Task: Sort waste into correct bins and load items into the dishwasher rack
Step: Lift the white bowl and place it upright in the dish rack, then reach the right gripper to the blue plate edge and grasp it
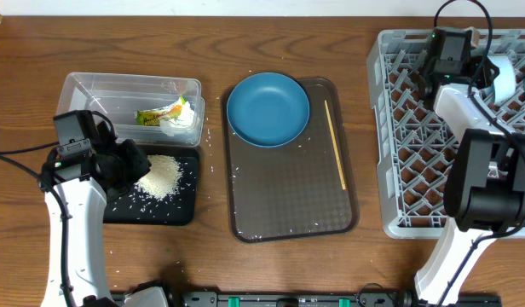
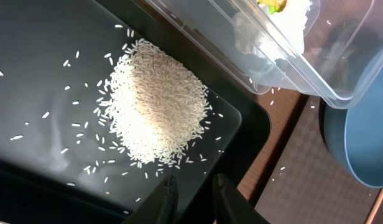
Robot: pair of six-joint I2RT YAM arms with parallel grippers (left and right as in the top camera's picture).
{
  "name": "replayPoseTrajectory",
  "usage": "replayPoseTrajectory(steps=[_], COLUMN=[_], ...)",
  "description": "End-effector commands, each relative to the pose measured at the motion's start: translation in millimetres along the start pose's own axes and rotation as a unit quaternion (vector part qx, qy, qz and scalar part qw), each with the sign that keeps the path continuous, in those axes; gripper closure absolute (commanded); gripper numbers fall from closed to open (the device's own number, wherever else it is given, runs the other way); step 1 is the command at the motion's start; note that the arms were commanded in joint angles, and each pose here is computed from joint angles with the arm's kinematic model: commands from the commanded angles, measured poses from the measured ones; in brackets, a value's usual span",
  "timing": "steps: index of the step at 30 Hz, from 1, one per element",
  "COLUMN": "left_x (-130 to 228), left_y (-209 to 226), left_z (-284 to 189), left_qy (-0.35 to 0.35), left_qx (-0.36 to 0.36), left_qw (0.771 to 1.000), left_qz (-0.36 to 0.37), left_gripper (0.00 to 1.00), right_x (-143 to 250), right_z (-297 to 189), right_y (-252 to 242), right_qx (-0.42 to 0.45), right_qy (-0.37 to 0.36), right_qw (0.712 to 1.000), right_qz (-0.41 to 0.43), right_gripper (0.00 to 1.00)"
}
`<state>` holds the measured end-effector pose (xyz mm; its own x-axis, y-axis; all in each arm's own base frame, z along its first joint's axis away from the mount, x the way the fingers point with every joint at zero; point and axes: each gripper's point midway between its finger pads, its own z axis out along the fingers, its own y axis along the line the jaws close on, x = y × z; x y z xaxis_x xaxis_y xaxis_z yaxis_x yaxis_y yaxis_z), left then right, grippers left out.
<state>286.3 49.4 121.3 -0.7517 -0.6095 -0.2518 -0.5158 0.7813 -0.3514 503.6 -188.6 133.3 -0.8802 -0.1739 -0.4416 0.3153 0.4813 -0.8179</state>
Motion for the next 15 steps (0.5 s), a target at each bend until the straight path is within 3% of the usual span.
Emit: replayPoseTrajectory(steps=[1, 5, 9, 11, 15], left_x=[2.6, 2.7, 2.7, 2.7, 2.7], left_y=[-1.8, -1.8, -1.8, -1.8, -1.8], left_z=[-0.9, -0.8, -0.8, -0.8, -0.8], left_qy=[0.001, 0.002, 0.002, 0.002, 0.002], left_qx=[0.005, 0.005, 0.005, 0.005, 0.005], left_qw=[1.0, 1.0, 1.0, 1.0, 1.0], left_qz=[0.006, 0.006, 0.006, 0.006, 0.006], left_gripper=[0.77, 0.77, 0.77, 0.77, 0.72], right_x=[-24.0, -40.4, -62.9, -68.8, -66.6], right_z=[-23.6, -45.4, -87.5, -122.1, -219.7], right_y=[-28.5, -43.1, -7.1, 26.0, 94.1], right_qx=[-0.015, -0.035, -0.193, -0.309, -0.555], right_qy=[-0.039, -0.07, -0.134, -0.166, -0.201], right_qw=[0.997, 0.993, 0.969, 0.935, 0.807], right_qz=[0.057, 0.09, 0.073, 0.049, 0.022], right_gripper=[0.59, 0.54, 0.49, 0.46, 0.41])
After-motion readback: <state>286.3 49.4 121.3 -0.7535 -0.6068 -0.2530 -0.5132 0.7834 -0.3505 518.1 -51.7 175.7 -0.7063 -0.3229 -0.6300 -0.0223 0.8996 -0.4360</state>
